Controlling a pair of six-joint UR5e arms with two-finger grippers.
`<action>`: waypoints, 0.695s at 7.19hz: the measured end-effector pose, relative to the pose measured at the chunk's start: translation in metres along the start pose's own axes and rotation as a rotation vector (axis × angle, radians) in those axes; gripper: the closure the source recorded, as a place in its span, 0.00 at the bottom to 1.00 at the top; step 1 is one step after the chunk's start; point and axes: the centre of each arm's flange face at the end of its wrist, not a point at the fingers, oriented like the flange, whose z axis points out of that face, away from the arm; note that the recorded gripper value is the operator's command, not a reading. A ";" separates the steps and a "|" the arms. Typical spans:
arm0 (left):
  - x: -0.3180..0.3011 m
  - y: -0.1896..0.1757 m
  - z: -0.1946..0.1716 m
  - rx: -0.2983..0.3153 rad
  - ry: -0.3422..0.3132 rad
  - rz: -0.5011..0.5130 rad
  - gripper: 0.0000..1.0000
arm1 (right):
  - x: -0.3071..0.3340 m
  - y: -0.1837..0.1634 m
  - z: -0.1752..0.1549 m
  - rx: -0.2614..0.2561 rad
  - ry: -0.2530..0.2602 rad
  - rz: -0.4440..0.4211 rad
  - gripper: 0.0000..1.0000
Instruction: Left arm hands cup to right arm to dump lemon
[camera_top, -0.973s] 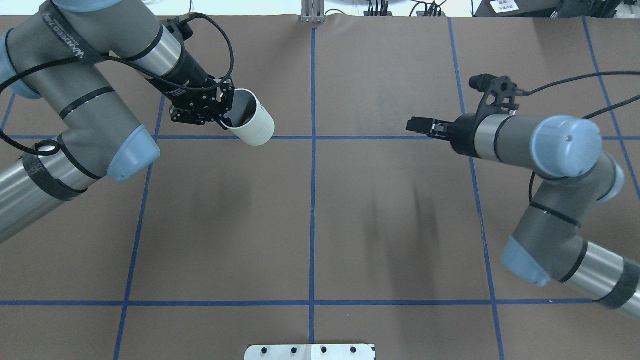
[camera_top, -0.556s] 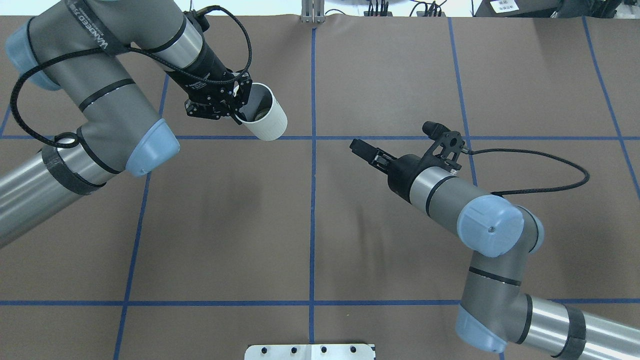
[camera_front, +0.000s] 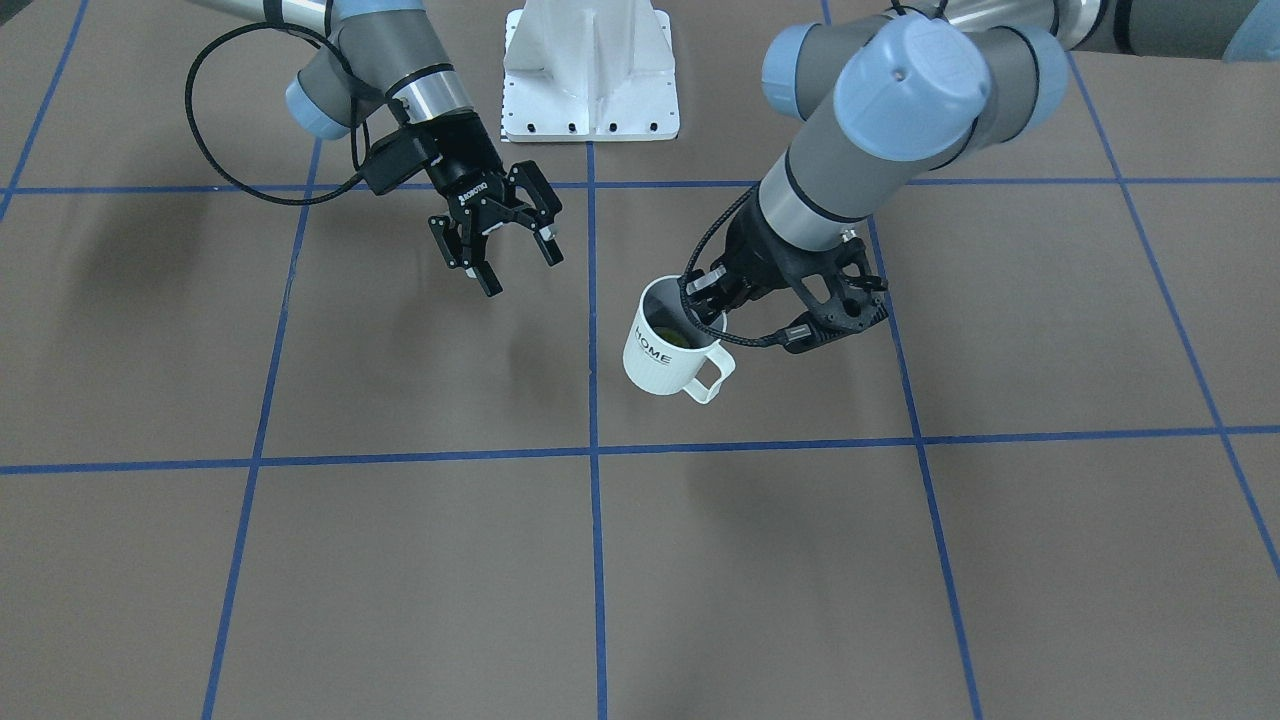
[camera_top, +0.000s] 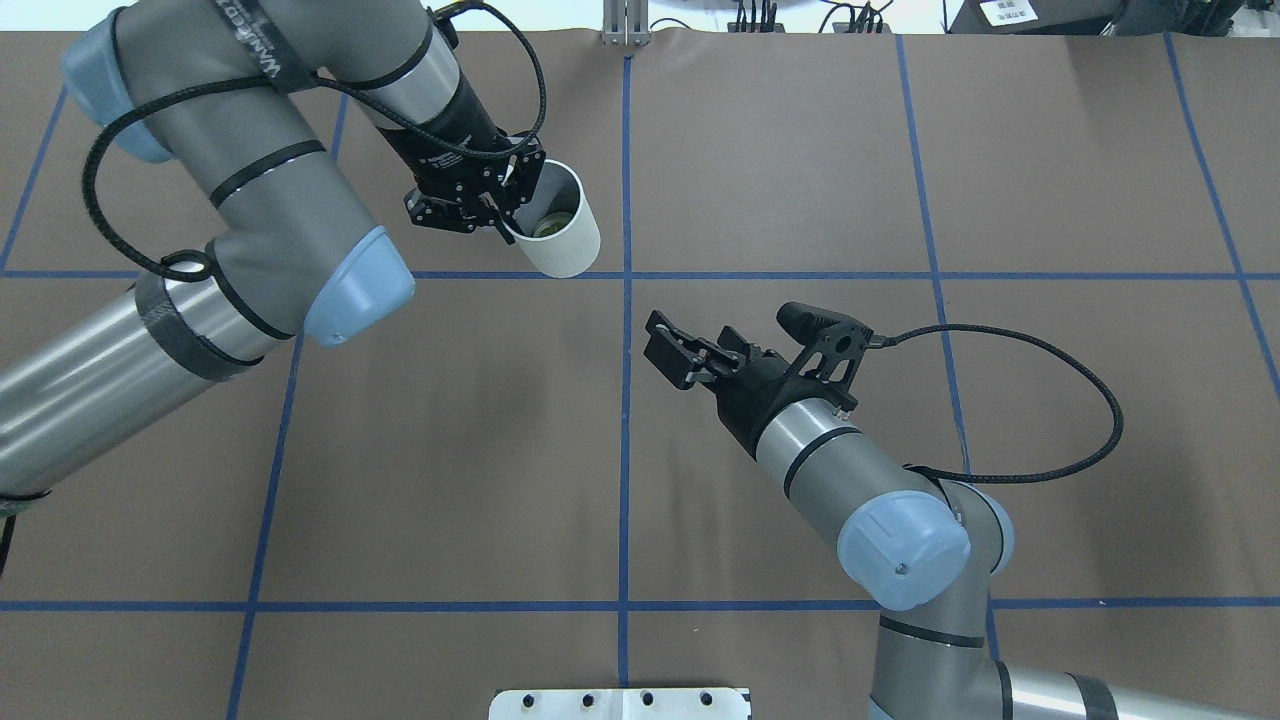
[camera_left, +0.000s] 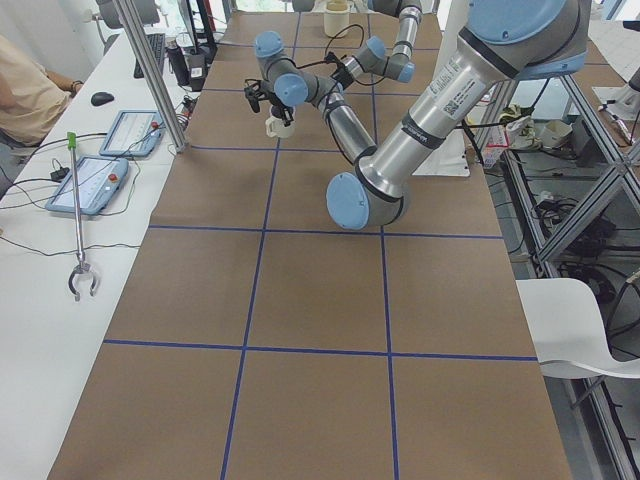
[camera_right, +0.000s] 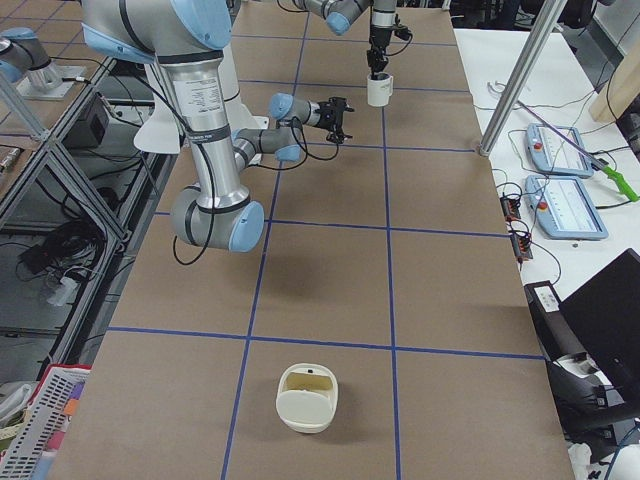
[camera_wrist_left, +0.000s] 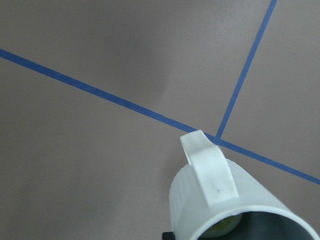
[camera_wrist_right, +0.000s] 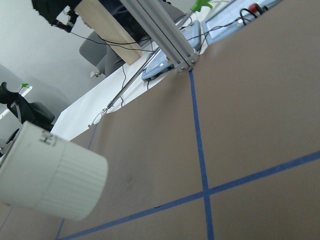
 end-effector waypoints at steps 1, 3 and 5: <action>0.027 0.020 0.006 0.017 -0.048 -0.011 1.00 | -0.005 0.001 0.002 0.034 0.005 -0.107 0.01; 0.057 0.045 0.011 0.029 -0.090 -0.024 1.00 | -0.002 0.018 0.017 0.119 0.067 -0.285 0.01; 0.067 0.060 0.018 0.017 -0.104 -0.025 1.00 | 0.005 0.046 0.028 0.208 0.136 -0.360 0.01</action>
